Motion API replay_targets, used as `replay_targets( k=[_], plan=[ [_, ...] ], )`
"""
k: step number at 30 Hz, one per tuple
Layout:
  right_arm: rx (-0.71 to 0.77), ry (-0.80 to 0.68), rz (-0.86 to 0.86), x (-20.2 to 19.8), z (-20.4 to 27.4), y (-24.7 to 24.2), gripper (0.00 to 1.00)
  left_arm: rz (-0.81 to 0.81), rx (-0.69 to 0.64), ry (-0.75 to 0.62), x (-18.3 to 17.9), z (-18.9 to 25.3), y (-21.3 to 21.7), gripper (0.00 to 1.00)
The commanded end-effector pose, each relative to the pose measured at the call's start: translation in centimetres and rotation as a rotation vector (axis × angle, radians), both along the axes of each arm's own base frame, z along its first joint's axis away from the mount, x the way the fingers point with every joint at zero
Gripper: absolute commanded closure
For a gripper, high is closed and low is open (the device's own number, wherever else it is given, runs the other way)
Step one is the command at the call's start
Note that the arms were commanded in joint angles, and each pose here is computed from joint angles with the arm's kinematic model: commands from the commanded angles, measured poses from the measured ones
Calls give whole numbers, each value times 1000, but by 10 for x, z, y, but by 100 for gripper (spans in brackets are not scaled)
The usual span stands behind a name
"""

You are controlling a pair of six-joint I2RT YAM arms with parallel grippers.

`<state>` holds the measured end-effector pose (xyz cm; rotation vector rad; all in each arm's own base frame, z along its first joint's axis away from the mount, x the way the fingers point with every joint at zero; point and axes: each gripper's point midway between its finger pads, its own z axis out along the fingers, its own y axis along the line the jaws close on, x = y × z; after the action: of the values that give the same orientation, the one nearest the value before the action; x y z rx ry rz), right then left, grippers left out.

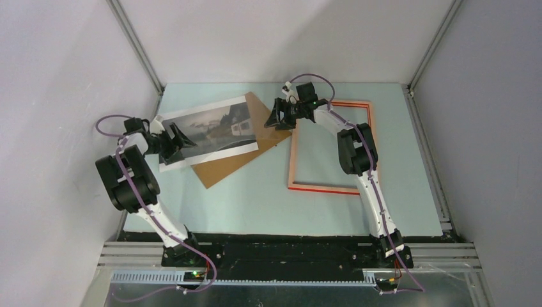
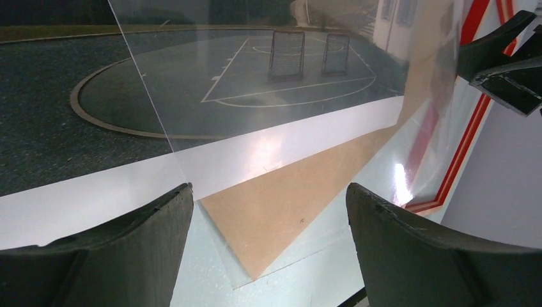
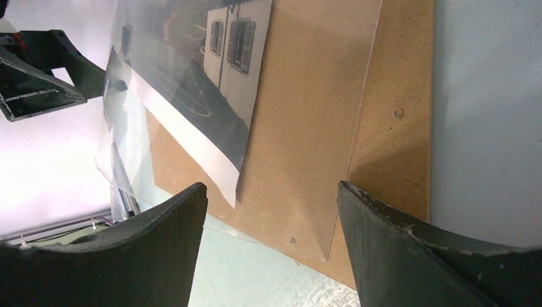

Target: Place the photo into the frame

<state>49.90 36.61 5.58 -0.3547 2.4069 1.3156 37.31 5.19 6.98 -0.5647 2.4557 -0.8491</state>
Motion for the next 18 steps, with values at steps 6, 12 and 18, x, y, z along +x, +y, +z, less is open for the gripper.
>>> replay_targets(
  k=[6, 12, 18],
  plan=[
    [-95, 16, 8, -14, -15, -8, 21, 17, -41, -134, 5, 46, 7, 9],
    [-109, -9, 25, -17, -15, -3, 21, 16, -59, -146, 6, 51, 5, 9],
    [-111, -7, 30, -19, -16, -1, 20, 10, -79, -156, 10, 55, 5, 9]
  ],
)
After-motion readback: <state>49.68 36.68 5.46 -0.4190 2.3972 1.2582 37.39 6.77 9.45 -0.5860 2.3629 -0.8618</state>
